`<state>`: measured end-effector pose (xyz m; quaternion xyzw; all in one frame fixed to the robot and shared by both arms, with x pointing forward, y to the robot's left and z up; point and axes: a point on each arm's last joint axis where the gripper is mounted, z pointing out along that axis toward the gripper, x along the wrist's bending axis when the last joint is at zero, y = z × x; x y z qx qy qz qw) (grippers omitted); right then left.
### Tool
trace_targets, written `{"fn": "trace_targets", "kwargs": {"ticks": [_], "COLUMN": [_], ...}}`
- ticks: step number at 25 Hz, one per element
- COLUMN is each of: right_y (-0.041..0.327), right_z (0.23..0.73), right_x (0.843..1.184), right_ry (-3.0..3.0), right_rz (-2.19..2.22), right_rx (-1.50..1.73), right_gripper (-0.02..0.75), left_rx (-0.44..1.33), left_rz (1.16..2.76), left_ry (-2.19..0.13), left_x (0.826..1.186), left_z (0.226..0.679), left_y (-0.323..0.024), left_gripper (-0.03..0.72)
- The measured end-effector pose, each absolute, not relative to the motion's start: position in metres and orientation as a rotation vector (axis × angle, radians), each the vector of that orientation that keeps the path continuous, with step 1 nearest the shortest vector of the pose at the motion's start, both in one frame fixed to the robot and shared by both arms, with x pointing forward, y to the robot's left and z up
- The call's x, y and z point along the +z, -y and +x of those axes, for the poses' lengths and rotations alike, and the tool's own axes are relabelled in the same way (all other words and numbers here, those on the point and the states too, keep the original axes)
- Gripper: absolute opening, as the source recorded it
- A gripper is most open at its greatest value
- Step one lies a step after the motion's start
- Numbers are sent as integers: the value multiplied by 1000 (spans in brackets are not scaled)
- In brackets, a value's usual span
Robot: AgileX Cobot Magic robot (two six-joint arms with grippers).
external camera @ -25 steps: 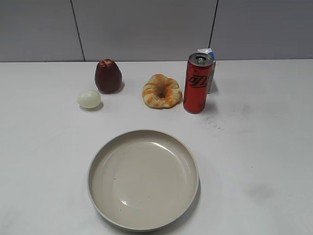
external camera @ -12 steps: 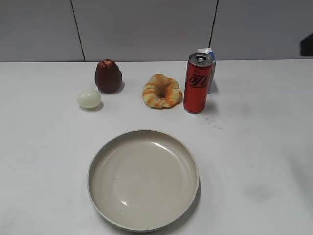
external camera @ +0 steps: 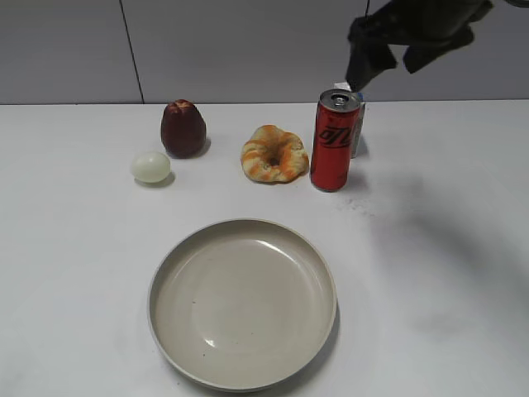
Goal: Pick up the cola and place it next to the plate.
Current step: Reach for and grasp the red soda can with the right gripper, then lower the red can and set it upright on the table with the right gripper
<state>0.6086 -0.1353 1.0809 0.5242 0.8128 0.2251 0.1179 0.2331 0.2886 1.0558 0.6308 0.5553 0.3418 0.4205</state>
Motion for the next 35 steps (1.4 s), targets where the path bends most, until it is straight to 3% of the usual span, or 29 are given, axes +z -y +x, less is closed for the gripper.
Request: {"fn": "trace_targets", "kwargs": {"ticks": [7, 15, 21, 29, 35], "right_y": [113, 105, 102, 102, 101], "right_z": [658, 675, 679, 679, 666], "right_x": [1049, 1004, 984, 996, 1063], "right_ry": [-2387, -2428, -2448, -2454, -2408], "right_rz": [1592, 1649, 1668, 1652, 1566], "right_rx": [623, 548, 512, 512, 687], "right_gripper": [661, 652, 521, 505, 505], "left_rx": [857, 857, 857, 857, 857], "left_rz": [1581, 1581, 1581, 1581, 1581], "left_ry": [-1392, -1392, -1392, -1392, -1392], "left_x": [1056, 1056, 1056, 1056, 1056], "left_z": [233, 233, 233, 233, 233], "left_y": [-289, -289, -289, -289, -289], "left_gripper": [237, 237, 237, 237, 237]}}
